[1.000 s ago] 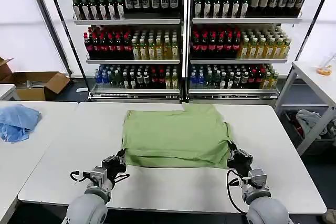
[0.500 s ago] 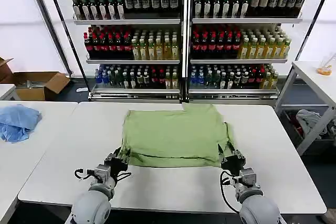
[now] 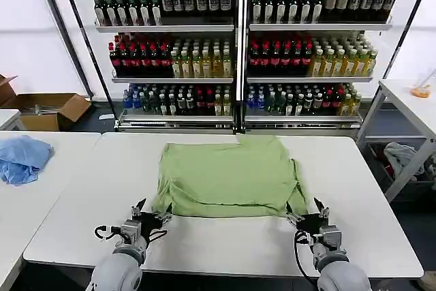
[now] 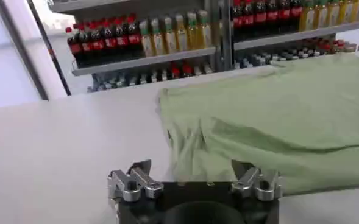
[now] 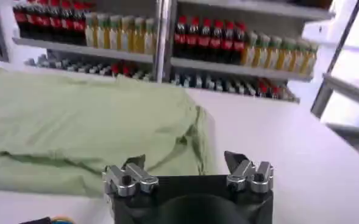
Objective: Fold and organize the clothes.
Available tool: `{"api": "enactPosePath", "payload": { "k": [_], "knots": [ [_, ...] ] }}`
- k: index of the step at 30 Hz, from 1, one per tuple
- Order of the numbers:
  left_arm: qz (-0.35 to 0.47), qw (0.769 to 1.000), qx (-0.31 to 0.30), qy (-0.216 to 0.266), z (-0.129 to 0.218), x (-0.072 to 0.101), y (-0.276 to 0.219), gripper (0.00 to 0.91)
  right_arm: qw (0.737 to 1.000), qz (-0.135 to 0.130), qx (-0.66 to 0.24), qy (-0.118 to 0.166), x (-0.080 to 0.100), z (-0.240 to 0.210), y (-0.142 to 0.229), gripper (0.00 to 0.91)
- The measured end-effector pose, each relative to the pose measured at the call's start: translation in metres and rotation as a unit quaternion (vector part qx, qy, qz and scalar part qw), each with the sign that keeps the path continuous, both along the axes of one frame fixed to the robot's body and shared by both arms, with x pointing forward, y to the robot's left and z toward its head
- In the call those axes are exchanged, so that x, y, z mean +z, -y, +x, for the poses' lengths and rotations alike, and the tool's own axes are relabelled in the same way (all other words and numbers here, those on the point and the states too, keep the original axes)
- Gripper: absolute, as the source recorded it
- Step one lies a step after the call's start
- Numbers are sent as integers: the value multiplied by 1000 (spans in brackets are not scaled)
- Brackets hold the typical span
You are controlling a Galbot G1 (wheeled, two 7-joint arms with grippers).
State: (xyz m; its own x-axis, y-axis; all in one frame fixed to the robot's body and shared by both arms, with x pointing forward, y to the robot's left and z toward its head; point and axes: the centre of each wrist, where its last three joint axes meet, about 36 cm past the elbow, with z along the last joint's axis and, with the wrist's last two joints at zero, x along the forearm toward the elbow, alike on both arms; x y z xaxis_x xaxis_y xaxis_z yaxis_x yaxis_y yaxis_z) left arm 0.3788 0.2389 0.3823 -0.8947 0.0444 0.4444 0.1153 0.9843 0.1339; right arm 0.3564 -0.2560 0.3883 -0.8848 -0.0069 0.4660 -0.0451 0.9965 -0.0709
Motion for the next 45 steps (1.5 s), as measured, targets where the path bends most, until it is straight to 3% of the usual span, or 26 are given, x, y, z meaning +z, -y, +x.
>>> {"api": "enactPosePath", "payload": {
  "k": [6,24,38,39,40,41,45],
  "knots": [
    [-1,1000,-1,0,-1,-2,0,30,1000,10,1,-7,-2,-2,0,0],
    [-15,1000,-3,-12,-13,-7,0,30,1000,7,3,-10,2,-23,4,0],
    [-21,1000,-6,-10,-59,14,-1,30,1000,-6,10,-7,24,-83,1,0],
    [-21,1000,-6,-9,-62,15,-2,30,1000,-8,7,-7,25,-85,2,20],
    [-20,1000,-6,-9,-64,17,-3,30,1000,-11,5,-6,26,-86,4,574],
    [-20,1000,-5,-8,-67,18,-4,30,1000,-14,2,-6,27,-86,5,907],
    [-16,1000,-2,-5,-72,23,-10,30,1000,-24,-6,0,32,-80,8,907]
  ]
}}
